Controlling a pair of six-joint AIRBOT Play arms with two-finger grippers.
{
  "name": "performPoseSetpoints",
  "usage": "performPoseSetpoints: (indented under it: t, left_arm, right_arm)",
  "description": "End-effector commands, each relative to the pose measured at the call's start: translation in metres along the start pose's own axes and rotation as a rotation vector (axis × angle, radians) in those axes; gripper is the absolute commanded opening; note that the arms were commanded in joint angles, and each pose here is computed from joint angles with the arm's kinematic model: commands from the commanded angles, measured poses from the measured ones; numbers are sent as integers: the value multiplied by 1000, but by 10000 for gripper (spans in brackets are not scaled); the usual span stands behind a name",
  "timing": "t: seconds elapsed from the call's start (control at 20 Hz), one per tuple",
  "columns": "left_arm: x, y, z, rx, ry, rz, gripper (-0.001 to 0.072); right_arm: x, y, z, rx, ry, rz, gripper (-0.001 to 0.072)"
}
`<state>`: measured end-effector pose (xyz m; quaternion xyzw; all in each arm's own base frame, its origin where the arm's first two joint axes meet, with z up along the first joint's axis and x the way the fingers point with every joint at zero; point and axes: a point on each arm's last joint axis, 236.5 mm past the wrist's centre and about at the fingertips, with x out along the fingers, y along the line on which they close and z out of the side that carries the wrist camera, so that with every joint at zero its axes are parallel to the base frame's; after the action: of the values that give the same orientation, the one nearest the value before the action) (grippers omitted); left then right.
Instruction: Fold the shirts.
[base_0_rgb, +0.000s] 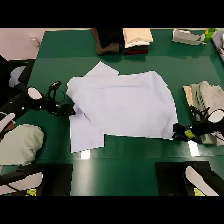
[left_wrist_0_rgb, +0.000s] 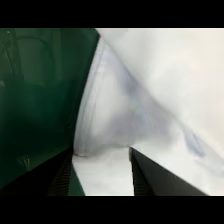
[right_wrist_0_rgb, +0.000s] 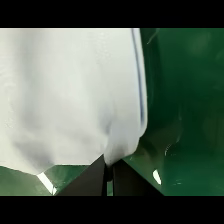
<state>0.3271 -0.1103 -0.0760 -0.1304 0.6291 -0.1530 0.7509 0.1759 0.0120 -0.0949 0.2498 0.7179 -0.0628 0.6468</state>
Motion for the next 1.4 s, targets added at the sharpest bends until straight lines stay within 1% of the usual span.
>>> performPoseSetpoints:
  t: [0.0,0.05,0.1,0.25,0.35,0.45,0.55,0.65,0.75,0.9,1.0,1.15,1.25,1.35]
  left_arm:
    - [9,-17,-4,67,10,-8,401]
    - [10,-20,-4,76,8,-10,108]
    - [10,-21,-4,71,10,-13,27]
    - [-16,-25,9,127,0,19,25]
    - [-67,-43,45,199,-145,42,25]
    - [-158,-79,85,301,-390,52,25]
    - [-267,-121,102,396,-659,55,26]
    - [-379,-161,91,480,-921,56,26]
    - [-477,-194,57,549,-1152,51,26]
    - [-578,-221,-4,616,-1406,53,26]
    - [-617,-230,-35,622,-1515,39,25]
    - [-650,-238,-58,632,-1611,31,24]
    - [-645,-231,-51,608,-1586,49,24]
    - [-612,-213,-20,560,-1462,108,25]
  right_arm:
    - [-1,0,6,-3,-16,-5,20]
    - [-8,3,13,-9,-35,-1,20]
    - [-16,6,20,-17,-58,3,20]
    - [-61,27,49,-85,-155,18,20]
    - [-110,56,70,-170,-299,43,20]
    - [-182,95,86,-274,-518,89,20]
    - [-272,131,88,-361,-769,149,20]
    - [-367,154,71,-417,-1021,205,20]
    - [-448,160,41,-439,-1230,243,20]
    - [-531,148,-10,-444,-1471,220,20]
    - [-563,135,-36,-416,-1579,173,19]
    - [-581,118,-55,-362,-1614,84,19]
    - [-584,113,-53,-354,-1588,38,19]
    - [-578,116,-38,-365,-1522,39,18]
